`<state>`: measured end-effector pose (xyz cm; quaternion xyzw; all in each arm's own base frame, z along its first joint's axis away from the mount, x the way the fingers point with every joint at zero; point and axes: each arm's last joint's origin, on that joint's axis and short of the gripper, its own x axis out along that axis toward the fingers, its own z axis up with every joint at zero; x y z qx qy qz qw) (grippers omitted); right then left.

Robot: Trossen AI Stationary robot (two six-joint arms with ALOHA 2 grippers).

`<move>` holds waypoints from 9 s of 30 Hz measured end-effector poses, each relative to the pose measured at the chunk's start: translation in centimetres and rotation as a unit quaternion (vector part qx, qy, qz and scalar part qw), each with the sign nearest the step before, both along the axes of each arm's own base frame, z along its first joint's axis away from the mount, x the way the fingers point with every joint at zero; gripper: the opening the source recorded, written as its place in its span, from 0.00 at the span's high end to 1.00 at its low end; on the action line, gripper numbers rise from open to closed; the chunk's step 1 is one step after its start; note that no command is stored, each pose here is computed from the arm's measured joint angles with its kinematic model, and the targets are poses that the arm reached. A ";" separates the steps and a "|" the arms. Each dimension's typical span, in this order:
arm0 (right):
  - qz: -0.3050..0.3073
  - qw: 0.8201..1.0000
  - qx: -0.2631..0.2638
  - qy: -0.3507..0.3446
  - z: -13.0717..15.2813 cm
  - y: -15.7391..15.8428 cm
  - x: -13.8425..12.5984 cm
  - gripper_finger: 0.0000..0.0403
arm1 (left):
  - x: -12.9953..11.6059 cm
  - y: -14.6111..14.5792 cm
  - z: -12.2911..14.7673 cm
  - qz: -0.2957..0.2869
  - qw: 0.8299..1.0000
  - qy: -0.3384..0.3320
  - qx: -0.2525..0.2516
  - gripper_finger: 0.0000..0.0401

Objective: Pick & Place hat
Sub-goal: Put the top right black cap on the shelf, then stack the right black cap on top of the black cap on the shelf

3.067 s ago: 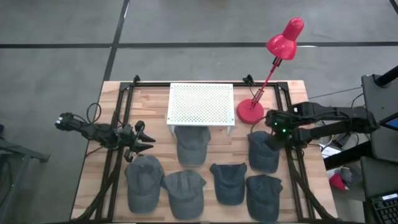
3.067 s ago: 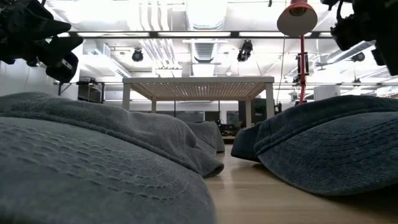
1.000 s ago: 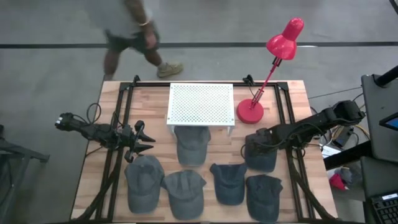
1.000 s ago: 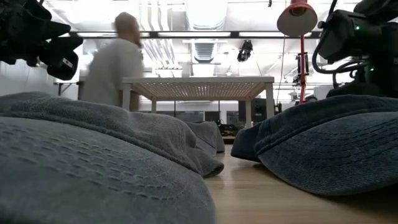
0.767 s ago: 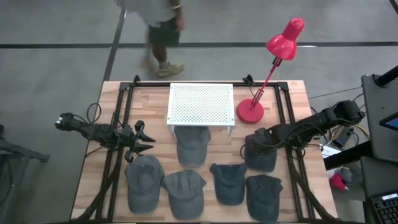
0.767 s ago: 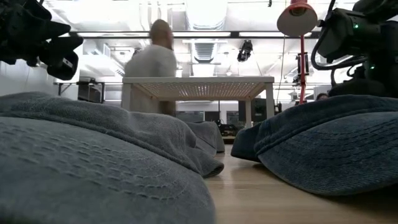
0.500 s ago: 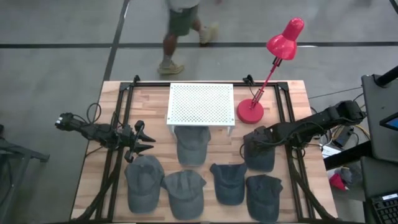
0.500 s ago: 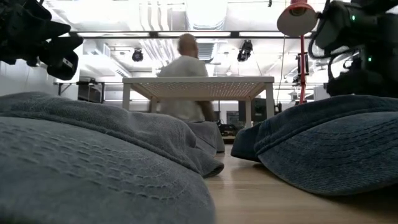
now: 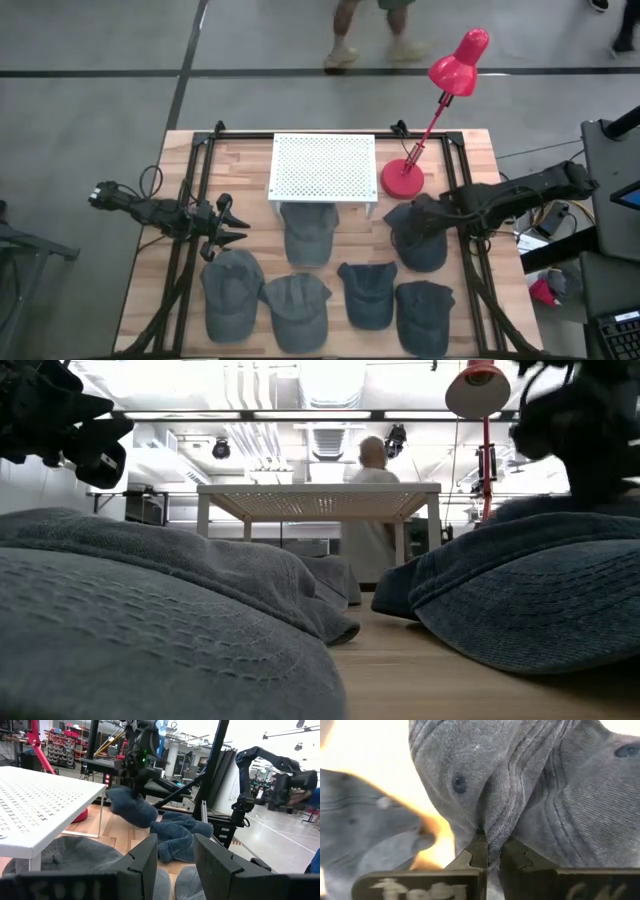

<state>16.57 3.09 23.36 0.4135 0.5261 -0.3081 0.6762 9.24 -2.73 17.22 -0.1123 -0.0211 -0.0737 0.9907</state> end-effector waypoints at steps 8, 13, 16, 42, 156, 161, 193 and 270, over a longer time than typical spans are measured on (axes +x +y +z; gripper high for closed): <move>0.036 0.997 0.001 -0.070 3.2 0.0 -0.2 0.97 | 0.0 0.0 0.0 0.000 1.000 0.000 0.000 0.68; 0.064 0.991 -0.003 -0.115 5.4 0.0 -0.1 0.97 | 0.0 0.0 0.0 0.000 1.000 0.000 0.000 0.68; 0.082 0.986 -0.008 -0.147 7.0 0.0 0.1 0.97 | 0.0 0.0 0.0 0.000 1.000 0.000 0.000 0.68; 0.066 0.962 -0.108 -0.241 14.8 -6.3 12.7 0.97 | 0.0 0.0 0.0 0.000 1.000 -0.002 -0.001 0.68; 0.078 0.993 0.065 -0.062 17.1 -10.9 12.2 0.78 | 0.0 0.0 0.5 -0.003 0.999 -0.019 -0.038 0.68; 0.099 0.990 0.085 -0.051 17.5 -6.0 11.9 0.79 | 0.0 0.0 0.4 -0.002 0.999 -0.019 -0.034 0.68; -0.097 0.974 0.139 0.148 6.2 17.8 4.0 0.61 | 0.0 0.0 0.4 0.000 1.000 -0.022 -0.002 0.68; -0.152 0.969 0.130 0.142 -4.8 17.8 2.1 0.98 | 0.0 0.0 0.4 0.000 1.000 -0.022 -0.008 0.68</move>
